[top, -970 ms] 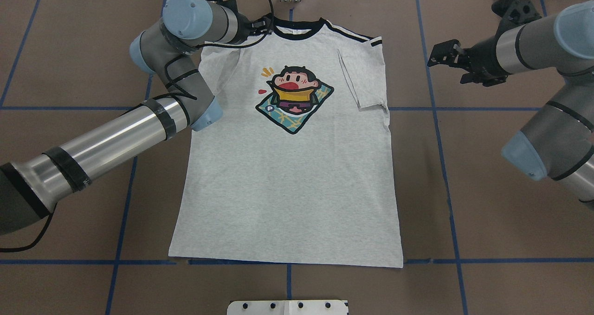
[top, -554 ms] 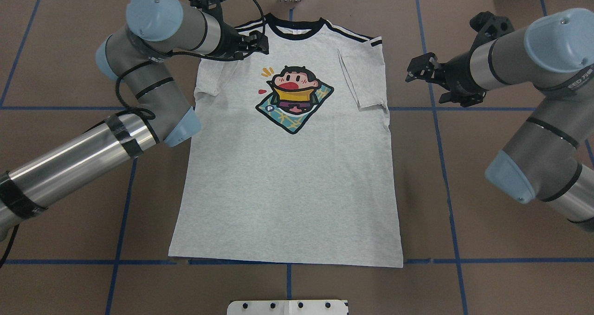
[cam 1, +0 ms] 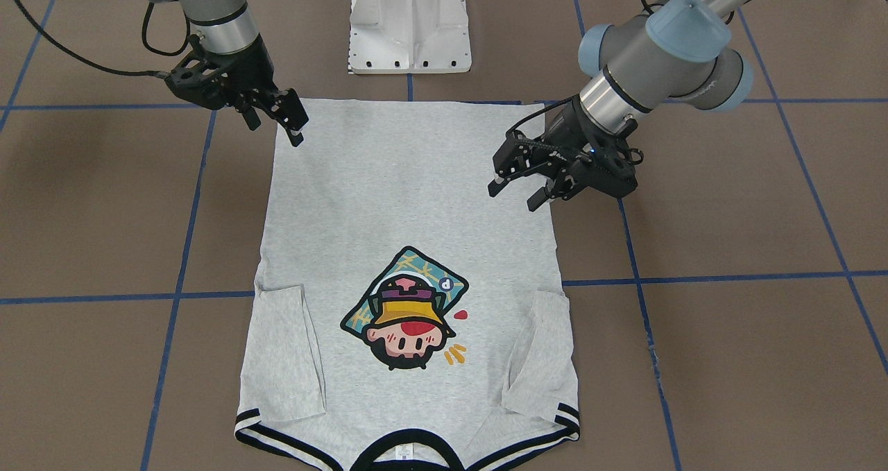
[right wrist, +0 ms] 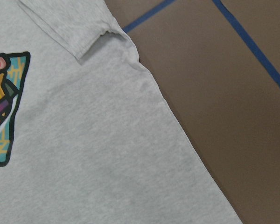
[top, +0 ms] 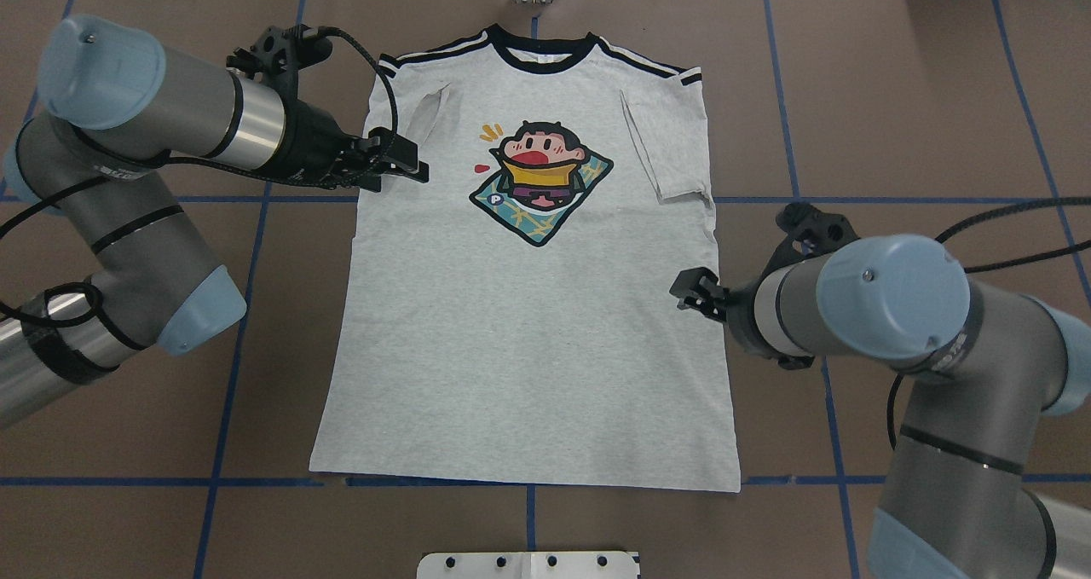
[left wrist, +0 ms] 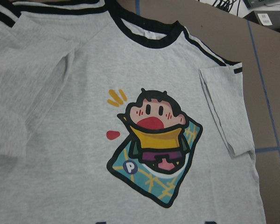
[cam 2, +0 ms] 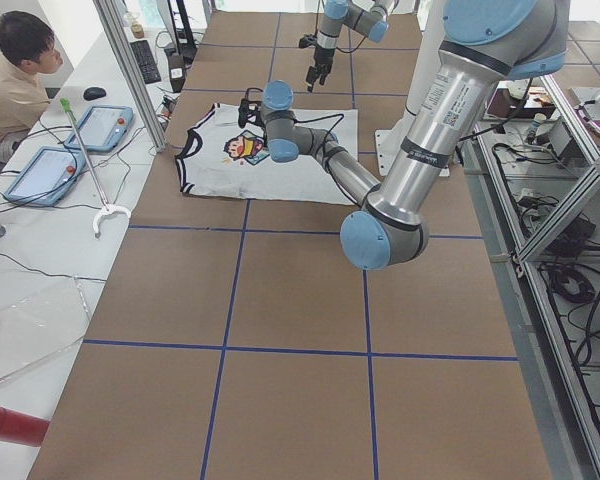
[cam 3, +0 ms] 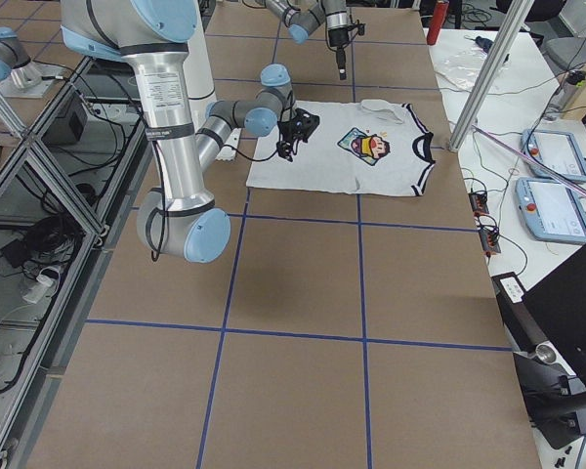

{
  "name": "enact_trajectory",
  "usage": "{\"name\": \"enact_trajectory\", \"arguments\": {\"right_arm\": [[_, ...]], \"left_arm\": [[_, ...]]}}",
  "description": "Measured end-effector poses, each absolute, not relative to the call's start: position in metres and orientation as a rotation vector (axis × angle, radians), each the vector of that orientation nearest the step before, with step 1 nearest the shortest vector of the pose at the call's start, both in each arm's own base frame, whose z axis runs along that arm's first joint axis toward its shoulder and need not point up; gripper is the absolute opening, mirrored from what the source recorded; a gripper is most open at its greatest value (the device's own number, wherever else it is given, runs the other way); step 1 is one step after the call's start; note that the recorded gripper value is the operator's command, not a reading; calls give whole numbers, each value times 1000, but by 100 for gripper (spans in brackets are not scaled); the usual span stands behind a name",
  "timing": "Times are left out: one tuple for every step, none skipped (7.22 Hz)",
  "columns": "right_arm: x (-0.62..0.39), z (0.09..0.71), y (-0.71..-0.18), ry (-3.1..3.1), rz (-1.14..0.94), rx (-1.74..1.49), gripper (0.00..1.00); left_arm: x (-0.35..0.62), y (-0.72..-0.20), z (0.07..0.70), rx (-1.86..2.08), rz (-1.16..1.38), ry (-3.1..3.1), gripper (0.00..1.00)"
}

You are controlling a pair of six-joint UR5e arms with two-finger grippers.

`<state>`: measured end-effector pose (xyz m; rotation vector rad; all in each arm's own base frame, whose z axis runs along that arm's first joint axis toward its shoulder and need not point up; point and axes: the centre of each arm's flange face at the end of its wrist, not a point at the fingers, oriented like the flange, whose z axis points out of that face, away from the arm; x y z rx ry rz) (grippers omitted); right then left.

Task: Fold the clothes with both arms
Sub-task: 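Move the left gripper to the sleeve while the right gripper moves to the hem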

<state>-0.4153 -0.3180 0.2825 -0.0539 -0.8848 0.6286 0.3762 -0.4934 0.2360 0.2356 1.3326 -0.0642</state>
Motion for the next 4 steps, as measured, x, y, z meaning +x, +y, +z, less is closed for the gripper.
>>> {"name": "enact_trajectory", "arguments": {"right_arm": [[-433, 294, -279, -854, 655, -83, 97], [-449, 306, -243, -826, 695, -109, 96], [-463, 318, -211, -804, 729, -108, 92], [-472, 328, -186, -791, 745, -91, 89]], "left_arm": [[361, -477, 231, 196, -94, 1344, 86], [348, -463, 233, 169, -118, 1352, 86], [339, -453, 237, 156, -132, 1351, 86], [335, -449, 242, 151, -139, 1348, 86]]}}
